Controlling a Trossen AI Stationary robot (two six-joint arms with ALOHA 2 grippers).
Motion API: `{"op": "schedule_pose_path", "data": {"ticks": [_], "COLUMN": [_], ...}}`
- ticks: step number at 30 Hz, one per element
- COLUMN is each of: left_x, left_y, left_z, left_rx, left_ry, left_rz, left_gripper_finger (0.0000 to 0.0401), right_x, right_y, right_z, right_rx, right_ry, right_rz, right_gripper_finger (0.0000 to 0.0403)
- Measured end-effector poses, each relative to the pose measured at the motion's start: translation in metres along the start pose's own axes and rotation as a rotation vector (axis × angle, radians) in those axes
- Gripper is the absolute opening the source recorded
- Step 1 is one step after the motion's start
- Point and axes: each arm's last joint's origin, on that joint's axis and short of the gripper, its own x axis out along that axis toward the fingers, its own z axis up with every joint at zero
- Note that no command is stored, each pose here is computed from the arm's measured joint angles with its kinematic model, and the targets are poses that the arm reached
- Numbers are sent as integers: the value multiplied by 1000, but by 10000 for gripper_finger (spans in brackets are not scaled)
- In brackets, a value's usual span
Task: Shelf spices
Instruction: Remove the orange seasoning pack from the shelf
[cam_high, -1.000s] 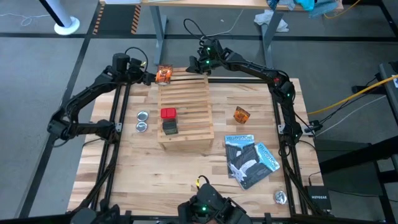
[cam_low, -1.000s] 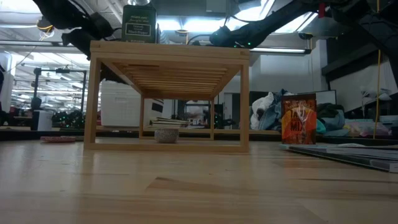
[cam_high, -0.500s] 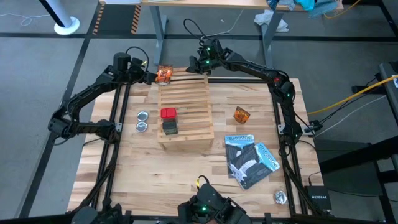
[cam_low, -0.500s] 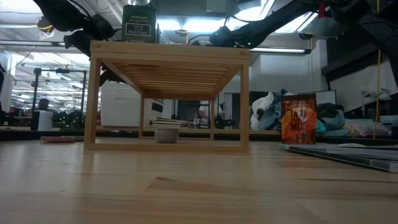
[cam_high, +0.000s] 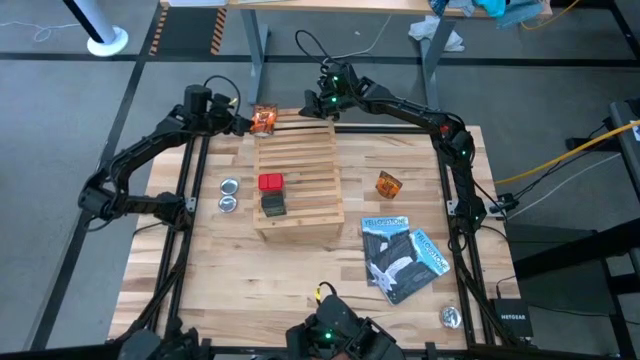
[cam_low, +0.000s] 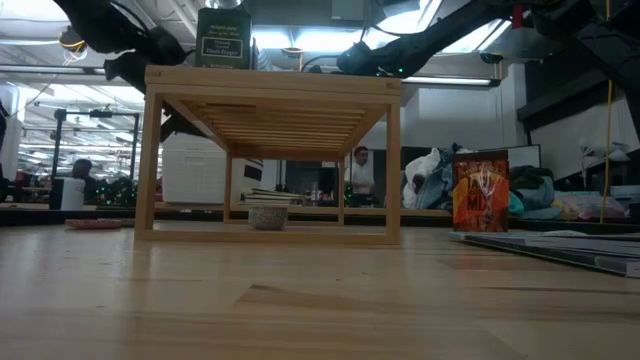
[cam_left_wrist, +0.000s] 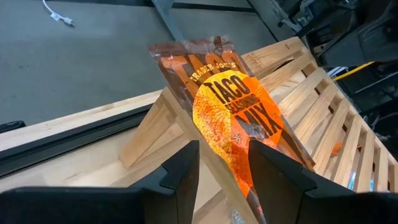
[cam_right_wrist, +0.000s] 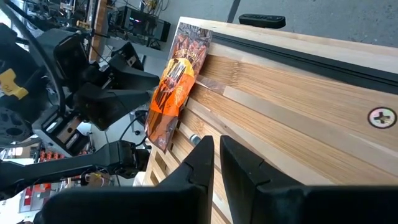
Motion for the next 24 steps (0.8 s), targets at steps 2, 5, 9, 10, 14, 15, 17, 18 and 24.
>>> {"op": "schedule_pose_path", "data": {"ticks": [2,5,9,10,14,15,17,18,24], "left_x": [3,6,7,7,7,7,7,7,7], "left_y": [2,3,3,2,1,1,1,1,1], "left_z": [-1,-1,0,1,1,1,1,1,1], "left_rx": [-6,-9,0,4,-6,-6,-6,-6,-4], "left_ry": [12,19,8,3,11,13,13,14,13], "left_rz": [-5,-13,-20,-30,-70,-74,-76,-76,-76], "left_gripper_finger": [131,131,131,131,130,127,115,107,40], "right_x": [0,0,0,0,0,0,0,0,0], "right_y": [0,0,0,0,0,0,0,0,0], "right_z": [0,0,0,0,0,0,0,0,0], "right_rx": [0,0,0,0,0,0,0,0,0], "right_ry": [0,0,0,0,0,0,0,0,0], "right_rz": [0,0,0,0,0,0,0,0,0], "right_gripper_finger": [33,33,33,33,33,33,33,33,33]}}
